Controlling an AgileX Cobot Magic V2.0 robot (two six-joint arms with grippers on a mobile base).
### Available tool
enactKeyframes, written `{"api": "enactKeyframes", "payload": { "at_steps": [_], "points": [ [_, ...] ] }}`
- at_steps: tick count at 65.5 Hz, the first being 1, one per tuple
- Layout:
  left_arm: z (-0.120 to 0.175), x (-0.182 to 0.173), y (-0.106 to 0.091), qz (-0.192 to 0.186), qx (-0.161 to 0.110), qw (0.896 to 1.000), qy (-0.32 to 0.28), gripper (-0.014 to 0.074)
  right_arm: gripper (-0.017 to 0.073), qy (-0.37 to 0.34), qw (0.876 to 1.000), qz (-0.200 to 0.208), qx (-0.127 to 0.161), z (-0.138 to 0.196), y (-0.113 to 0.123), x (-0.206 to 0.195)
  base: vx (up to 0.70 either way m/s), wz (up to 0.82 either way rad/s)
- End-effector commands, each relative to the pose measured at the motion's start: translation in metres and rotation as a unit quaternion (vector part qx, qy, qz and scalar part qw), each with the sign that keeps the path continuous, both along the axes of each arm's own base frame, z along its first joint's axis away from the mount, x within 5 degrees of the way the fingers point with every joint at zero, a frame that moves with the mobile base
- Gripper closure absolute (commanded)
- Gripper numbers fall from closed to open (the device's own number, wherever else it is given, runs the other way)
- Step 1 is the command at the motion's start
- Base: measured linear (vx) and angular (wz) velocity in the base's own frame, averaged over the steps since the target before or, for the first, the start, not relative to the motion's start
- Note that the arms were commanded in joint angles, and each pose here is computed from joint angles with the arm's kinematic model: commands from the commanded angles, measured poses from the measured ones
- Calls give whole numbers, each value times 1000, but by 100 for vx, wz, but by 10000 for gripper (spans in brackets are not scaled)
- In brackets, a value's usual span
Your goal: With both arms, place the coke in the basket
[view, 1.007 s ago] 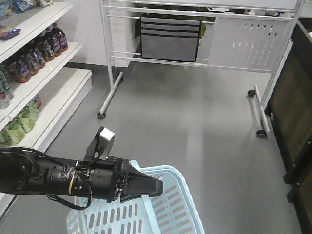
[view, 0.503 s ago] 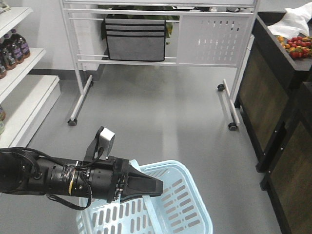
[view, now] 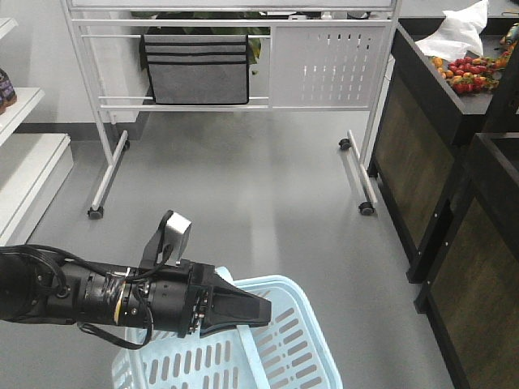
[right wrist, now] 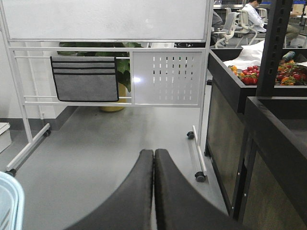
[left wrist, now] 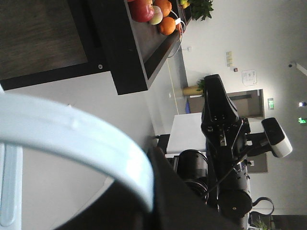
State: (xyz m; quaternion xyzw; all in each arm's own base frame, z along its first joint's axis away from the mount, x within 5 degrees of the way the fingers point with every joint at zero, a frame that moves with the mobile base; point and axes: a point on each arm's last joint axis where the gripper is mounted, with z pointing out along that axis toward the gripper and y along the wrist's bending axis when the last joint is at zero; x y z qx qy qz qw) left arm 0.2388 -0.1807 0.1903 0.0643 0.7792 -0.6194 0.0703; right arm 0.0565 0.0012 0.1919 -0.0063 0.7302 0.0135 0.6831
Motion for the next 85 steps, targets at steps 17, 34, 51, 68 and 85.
{"api": "enactKeyframes", "payload": {
  "at_steps": [17, 34, 51, 68, 85],
  "points": [
    [35, -10, -3, -50, -117, 992, -13, 601, 568, -37, 999, 2, -2, 2, 0, 0, 9, -4],
    [35, -10, -3, -50, -117, 992, -13, 601, 568, -37, 999, 2, -2, 2, 0, 0, 11, -5],
    [35, -10, -3, -50, -117, 992, -13, 601, 568, -37, 999, 2, -2, 2, 0, 0, 11, -1],
    [35, -10, -3, -50, -117, 992, -13, 601, 568, -37, 999, 2, -2, 2, 0, 0, 10, 0],
    [35, -10, -3, -50, -117, 992, -13, 601, 568, -37, 999, 2, -2, 2, 0, 0, 12, 3]
  ]
}}
